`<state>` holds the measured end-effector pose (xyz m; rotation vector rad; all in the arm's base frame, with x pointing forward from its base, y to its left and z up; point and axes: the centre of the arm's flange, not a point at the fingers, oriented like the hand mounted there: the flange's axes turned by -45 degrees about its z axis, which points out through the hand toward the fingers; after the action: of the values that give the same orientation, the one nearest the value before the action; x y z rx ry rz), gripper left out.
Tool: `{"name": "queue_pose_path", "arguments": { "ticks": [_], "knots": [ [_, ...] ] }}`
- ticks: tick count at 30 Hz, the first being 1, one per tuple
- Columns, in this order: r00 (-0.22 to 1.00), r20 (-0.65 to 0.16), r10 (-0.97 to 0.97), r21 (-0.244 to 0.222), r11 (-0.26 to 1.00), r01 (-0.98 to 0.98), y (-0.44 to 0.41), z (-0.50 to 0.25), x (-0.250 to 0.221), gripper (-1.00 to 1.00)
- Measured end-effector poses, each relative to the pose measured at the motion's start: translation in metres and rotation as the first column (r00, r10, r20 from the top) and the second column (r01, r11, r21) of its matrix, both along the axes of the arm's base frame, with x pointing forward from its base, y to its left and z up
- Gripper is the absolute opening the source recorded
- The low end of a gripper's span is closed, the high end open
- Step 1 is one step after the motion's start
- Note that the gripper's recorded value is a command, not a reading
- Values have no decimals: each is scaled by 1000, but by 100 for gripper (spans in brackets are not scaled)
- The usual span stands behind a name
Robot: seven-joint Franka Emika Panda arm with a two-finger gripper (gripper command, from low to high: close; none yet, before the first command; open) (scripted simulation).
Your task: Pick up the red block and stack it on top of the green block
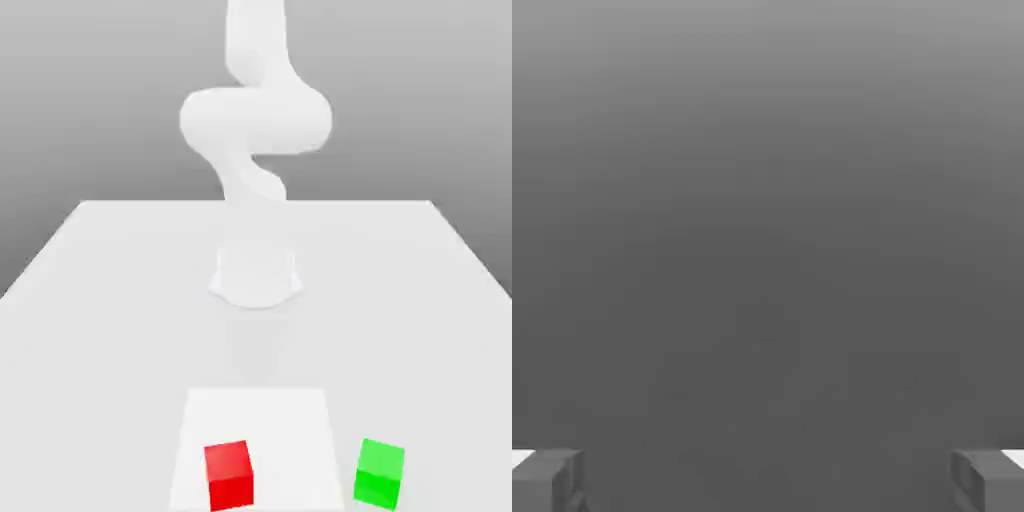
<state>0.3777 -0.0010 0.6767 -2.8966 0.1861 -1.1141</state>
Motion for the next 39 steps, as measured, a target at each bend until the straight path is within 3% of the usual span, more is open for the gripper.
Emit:
{"name": "queue_pose_path", "arguments": {
  "ticks": [6,13,18,24,28,32,33,39],
  "knots": [
    [962,-170,-214,128,963,237,-6,-93,63,0],
    [823,-370,-432,186,833,521,-16,-211,107,0],
    [664,-499,-558,169,688,705,-23,-299,119,0],
    [417,-620,-665,89,468,879,-30,-404,112,0],
    [265,-665,-698,23,335,942,-31,-469,100,0],
    [245,-669,-701,13,318,948,-31,-522,98,0],
    [244,-669,-702,13,318,948,-31,-529,97,-100],
    [246,-669,-702,15,318,948,-31,-533,97,-100]
  ]
}}
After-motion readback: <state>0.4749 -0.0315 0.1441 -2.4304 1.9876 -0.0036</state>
